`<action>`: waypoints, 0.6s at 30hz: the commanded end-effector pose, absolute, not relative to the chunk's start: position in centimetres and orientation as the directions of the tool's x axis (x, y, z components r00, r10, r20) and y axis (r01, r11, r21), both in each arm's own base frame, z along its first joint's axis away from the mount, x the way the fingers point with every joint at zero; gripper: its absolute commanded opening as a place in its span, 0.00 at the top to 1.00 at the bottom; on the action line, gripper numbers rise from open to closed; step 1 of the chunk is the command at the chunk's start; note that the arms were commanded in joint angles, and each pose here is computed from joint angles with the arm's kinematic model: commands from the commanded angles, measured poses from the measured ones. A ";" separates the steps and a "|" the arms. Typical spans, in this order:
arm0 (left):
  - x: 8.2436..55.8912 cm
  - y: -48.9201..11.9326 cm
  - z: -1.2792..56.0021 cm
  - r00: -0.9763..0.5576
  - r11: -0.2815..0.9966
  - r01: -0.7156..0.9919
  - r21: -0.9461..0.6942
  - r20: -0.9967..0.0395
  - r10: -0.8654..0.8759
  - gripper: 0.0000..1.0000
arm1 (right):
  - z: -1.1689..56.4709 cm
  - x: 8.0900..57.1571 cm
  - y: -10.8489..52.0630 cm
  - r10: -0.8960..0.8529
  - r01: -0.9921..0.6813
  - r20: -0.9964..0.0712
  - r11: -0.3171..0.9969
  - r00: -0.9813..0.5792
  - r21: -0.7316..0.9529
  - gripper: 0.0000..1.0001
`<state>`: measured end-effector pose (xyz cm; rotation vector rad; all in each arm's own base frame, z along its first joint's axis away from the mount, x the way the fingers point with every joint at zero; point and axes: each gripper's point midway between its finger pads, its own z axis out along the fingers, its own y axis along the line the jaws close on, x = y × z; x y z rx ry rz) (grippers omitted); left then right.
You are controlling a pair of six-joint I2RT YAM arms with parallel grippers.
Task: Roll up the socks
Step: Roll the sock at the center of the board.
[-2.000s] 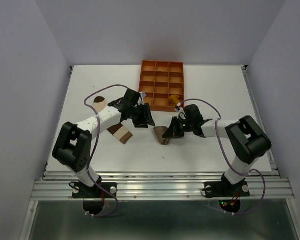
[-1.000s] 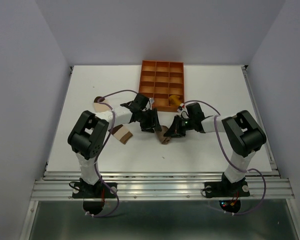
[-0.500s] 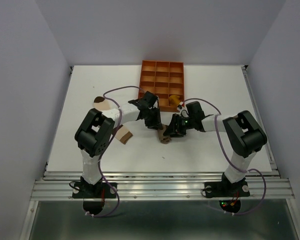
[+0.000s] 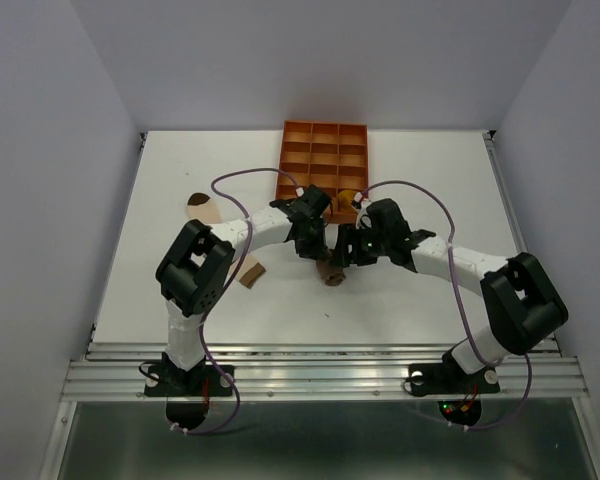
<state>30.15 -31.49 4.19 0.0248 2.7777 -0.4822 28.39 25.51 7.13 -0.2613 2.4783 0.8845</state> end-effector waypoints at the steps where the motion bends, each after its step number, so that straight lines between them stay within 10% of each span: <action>1: 28.0 -27.2 2.0 -0.969 0.992 0.024 -0.123 -0.246 -0.007 0.94 | 9.4 28.7 26.1 -0.094 -0.444 -0.663 0.811 -0.743 0.382 0.34; 18: 26.0 -28.5 2.1 -0.989 0.981 0.039 -0.189 -0.146 0.011 0.95 | 11.3 25.9 29.7 -0.255 -0.592 -0.854 0.803 -0.453 0.074 0.35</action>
